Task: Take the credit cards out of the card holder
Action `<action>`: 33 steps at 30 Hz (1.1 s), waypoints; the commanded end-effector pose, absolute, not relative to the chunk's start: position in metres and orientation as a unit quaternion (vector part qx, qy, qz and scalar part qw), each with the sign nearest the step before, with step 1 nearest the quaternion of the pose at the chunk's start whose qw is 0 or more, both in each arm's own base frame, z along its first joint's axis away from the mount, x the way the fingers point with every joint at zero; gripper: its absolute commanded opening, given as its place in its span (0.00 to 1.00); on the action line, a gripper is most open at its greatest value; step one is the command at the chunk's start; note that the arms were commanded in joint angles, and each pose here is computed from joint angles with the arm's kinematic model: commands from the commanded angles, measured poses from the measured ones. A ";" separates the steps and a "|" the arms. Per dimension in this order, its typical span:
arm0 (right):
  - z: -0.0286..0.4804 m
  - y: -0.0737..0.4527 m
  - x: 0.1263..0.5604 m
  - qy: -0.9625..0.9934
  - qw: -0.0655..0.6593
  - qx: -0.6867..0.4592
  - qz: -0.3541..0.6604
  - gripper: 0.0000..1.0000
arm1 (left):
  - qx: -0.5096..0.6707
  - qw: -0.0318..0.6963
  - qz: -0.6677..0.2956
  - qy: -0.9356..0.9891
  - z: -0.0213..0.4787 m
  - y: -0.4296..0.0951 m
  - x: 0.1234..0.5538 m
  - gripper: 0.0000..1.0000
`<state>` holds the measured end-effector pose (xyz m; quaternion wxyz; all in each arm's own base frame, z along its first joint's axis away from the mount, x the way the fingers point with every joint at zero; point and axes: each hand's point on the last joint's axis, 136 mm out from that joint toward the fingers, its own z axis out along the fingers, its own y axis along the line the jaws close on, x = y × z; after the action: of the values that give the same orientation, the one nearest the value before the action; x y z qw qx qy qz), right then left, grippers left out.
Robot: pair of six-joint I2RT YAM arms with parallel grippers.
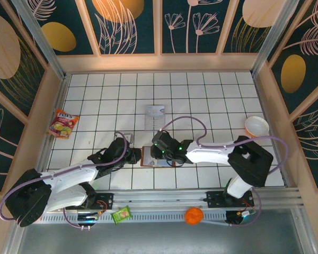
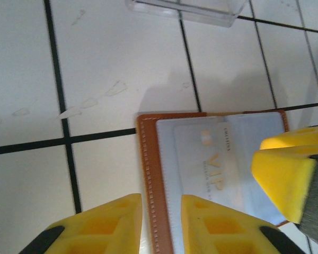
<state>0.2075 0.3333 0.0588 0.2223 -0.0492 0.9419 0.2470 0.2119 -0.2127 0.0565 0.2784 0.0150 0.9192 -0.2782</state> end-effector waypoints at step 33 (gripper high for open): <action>0.025 0.330 0.197 0.933 0.105 -0.059 0.340 0.24 | 0.039 0.186 -0.248 0.950 -0.002 -0.221 0.184 0.03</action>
<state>0.1980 0.3278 0.0297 0.1158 -0.0592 0.9362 0.3264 0.2024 -0.2367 0.0195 0.2258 0.0408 0.9330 -0.2772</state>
